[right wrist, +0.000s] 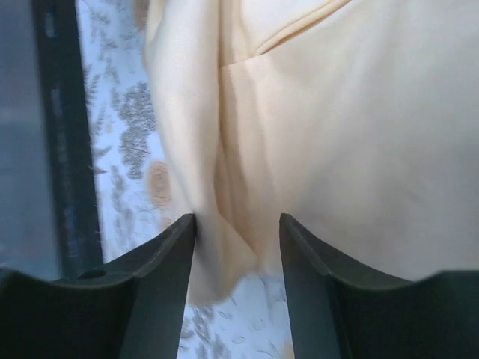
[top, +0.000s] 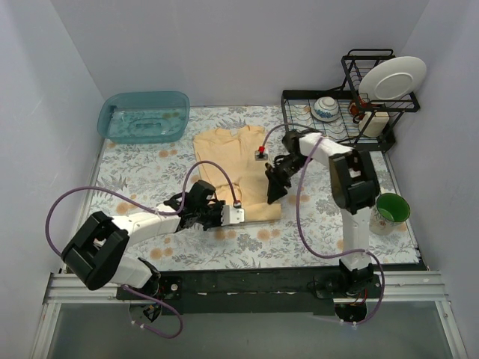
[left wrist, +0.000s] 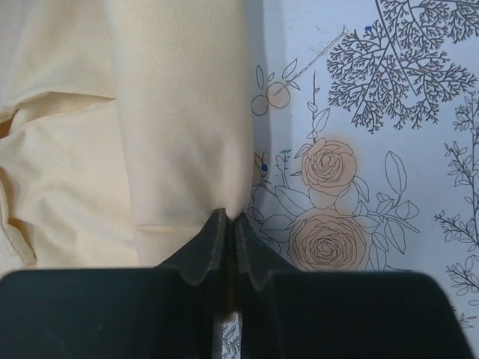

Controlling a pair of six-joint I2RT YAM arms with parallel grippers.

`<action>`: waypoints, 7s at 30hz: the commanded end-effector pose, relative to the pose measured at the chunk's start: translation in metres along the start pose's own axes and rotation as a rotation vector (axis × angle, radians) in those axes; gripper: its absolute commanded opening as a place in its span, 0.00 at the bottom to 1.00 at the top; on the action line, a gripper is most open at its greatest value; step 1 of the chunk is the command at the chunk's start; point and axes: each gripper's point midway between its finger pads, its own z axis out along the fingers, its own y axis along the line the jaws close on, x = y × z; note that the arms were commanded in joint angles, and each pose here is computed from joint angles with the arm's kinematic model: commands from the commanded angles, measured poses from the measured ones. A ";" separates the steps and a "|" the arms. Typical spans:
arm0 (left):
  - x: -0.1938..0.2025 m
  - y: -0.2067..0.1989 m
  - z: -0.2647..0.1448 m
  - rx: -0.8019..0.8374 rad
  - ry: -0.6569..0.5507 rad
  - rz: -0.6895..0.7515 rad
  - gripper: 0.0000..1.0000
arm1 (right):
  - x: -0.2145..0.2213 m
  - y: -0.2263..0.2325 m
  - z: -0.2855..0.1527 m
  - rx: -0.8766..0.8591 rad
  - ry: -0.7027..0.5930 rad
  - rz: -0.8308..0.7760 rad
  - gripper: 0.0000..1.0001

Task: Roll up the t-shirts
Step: Roll the T-shirt to the center of the board.

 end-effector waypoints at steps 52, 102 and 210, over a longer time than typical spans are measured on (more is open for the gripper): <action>-0.022 -0.006 -0.033 0.582 -0.091 -0.669 0.00 | 0.019 0.029 0.034 0.562 0.070 -0.963 0.01; -0.055 0.099 -0.078 0.235 -0.180 -0.600 0.61 | 0.016 0.007 0.041 -0.174 0.054 -0.041 0.02; -0.009 -0.017 -0.043 0.172 -0.117 -0.314 0.66 | 0.022 0.037 0.056 0.401 0.044 -0.639 0.01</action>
